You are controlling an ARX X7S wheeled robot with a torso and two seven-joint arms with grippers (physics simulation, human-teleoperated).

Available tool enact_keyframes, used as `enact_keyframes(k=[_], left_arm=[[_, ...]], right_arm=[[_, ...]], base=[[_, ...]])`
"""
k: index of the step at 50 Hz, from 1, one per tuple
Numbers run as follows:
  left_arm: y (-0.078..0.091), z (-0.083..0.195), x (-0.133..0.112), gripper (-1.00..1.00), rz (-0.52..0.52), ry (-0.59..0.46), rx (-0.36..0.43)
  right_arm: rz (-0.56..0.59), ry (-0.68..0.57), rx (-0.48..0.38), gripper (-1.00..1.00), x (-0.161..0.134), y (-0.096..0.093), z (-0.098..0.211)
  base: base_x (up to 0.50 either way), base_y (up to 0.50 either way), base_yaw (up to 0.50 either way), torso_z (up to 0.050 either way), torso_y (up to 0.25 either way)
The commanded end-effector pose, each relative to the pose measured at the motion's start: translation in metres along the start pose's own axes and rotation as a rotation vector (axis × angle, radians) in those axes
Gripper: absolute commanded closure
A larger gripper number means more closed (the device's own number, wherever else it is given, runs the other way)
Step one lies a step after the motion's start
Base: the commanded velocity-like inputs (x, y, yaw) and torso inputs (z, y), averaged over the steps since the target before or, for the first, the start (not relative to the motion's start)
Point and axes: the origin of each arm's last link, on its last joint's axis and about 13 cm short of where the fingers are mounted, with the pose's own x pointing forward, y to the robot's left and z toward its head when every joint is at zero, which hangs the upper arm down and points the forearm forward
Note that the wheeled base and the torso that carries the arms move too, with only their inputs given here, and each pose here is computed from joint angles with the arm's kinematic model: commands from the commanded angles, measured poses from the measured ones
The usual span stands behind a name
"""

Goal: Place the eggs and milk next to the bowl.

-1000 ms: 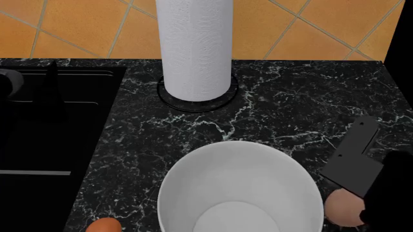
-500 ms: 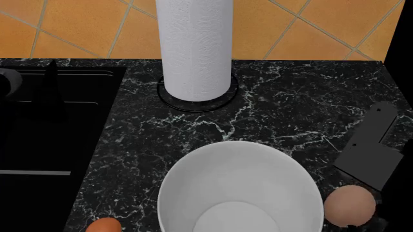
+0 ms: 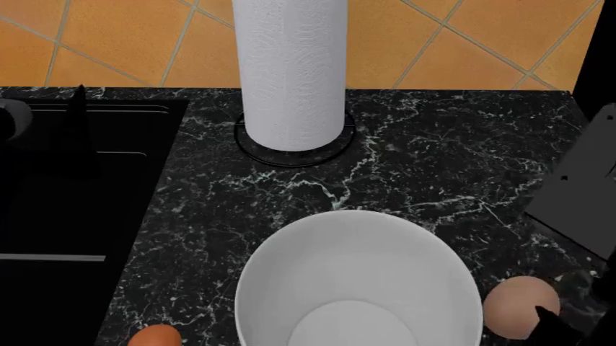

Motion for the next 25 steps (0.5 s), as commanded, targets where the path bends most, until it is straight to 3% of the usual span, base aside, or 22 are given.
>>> enact_keyframes(k=[1,8,25], left_arm=[[0.002,0.001,0.003,-1.00,-0.021,0.005,-0.011],[0.002,0.000,0.001,-1.00,-0.035,0.020,-0.002],[0.009,0.000,-0.005,-1.00,-0.082,0.084,0.067]], right_arm=[[-0.062,-0.083,0.041,-1.00,-0.024,-0.007,0.007],[-0.102,-0.187,0.101,-1.00,-0.026,-0.009,0.013],[-0.256,-0.347,0.309,-1.00,0.018,-0.017,0.027]], base=[[0.00,0.00,0.00,0.000,0.000],[0.00,0.00,0.00,0.000,0.000],[0.00,0.00,0.00,0.000,0.000]])
